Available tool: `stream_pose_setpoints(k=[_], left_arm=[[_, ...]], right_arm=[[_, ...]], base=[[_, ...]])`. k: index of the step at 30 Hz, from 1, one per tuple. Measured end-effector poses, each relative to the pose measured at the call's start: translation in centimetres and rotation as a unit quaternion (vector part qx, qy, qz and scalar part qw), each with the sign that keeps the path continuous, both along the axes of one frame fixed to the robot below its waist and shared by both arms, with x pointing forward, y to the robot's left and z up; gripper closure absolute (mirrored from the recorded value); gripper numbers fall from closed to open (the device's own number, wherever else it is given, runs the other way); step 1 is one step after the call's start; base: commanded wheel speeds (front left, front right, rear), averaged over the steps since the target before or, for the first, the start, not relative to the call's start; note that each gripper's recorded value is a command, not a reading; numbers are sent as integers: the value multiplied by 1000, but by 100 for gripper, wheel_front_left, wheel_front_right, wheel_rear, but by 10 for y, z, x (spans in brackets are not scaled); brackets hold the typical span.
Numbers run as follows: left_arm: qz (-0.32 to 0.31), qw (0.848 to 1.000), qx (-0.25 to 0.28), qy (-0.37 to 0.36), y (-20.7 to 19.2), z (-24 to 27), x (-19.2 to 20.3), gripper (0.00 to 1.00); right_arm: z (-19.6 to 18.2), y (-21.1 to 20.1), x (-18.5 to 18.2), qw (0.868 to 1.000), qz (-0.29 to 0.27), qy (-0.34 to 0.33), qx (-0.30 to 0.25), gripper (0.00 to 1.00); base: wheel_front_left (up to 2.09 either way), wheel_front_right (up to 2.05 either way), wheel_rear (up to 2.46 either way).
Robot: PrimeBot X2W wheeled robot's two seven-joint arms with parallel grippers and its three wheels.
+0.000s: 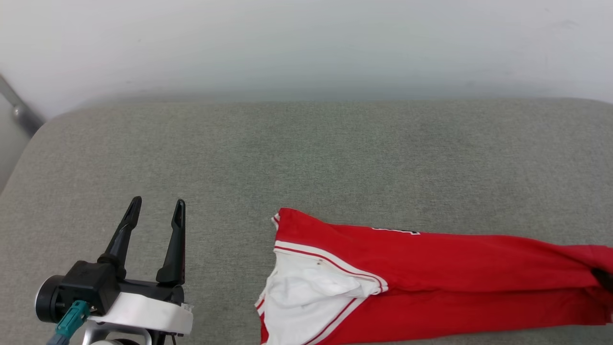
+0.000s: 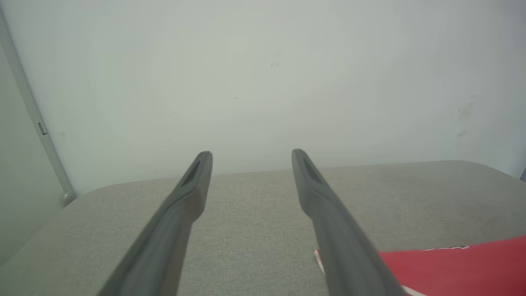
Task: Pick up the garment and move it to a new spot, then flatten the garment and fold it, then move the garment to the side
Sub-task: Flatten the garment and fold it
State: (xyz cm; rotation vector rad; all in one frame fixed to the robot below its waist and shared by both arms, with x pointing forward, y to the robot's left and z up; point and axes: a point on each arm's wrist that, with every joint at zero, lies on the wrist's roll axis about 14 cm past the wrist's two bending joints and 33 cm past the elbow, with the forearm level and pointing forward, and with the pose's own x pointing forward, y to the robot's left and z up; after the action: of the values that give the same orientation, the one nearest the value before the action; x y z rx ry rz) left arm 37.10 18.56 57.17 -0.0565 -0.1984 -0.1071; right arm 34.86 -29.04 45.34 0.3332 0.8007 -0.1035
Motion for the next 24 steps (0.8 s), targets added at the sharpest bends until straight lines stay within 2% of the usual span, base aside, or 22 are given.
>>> stream_pose_setpoints(k=[4,8,13,16,20,24], left_arm=[[-6,1000,-2,0,-5,-1,4,0],[-10,1000,-5,1,-8,-2,5,0],[-11,1000,-4,2,-8,-2,2,0],[-8,1000,-4,3,-6,-1,-1,0],[1,1000,-4,3,0,0,-7,0],[14,1000,-5,1,8,1,-13,0]], right_arm=[[2,-5,-4,1000,-19,-4,14,100],[1,29,-1,995,-8,-7,100,100],[9,75,3,976,31,-8,217,100],[14,96,5,959,60,-8,277,100],[20,143,10,920,104,-17,379,100],[22,194,8,887,147,-8,438,100]], base=[[0,0,0],[0,0,0],[0,0,0],[0,0,0],[0,0,0],[0,0,0]])
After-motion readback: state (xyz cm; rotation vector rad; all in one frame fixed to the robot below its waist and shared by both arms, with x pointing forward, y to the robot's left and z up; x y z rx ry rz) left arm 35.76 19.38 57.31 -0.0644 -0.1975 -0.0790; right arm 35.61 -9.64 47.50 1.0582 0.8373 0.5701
